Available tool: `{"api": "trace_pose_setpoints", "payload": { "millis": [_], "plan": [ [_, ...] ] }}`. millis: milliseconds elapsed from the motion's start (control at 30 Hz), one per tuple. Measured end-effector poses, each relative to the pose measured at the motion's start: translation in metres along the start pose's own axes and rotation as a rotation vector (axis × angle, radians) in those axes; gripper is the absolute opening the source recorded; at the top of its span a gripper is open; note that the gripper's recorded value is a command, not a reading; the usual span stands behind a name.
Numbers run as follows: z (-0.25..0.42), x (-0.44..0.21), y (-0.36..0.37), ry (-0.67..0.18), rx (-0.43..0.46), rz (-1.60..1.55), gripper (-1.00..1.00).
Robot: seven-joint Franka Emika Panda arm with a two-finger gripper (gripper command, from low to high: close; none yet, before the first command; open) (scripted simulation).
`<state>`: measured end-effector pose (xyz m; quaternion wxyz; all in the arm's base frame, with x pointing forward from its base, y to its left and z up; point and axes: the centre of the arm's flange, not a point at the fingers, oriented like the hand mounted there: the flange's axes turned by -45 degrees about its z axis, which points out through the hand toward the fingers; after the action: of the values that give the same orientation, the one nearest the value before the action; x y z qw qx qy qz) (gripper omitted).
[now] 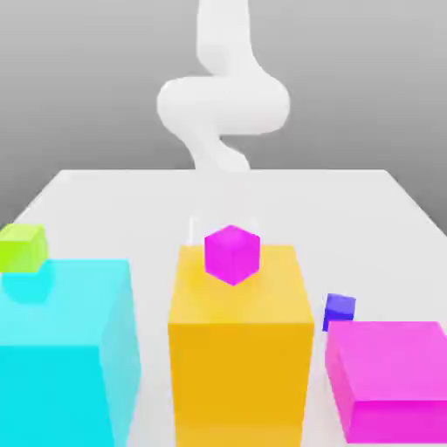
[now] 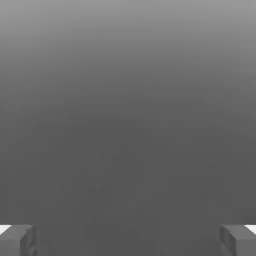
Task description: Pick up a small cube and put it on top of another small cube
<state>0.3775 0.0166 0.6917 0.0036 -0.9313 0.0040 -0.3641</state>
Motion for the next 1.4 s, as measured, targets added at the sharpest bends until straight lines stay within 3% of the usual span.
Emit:
{"api": "trace_pose_setpoints", "payload": {
  "millis": [300,600,1133,1267,1300,1400],
  "plan": [
    [0.134,0.01,-0.072,-0.195,0.013,-0.026,0.0],
    [0.265,-0.029,-0.159,-0.384,0.03,-0.066,0.0],
    [0.456,-0.21,-0.303,-0.72,0.038,-0.119,0.0],
    [0.503,-0.26,-0.311,-0.743,0.038,-0.121,0.0],
    [0.511,-0.268,-0.311,-0.744,0.037,-0.122,-1.0],
    [0.511,-0.268,-0.311,-0.744,0.038,-0.121,-1.0]
  ]
}}
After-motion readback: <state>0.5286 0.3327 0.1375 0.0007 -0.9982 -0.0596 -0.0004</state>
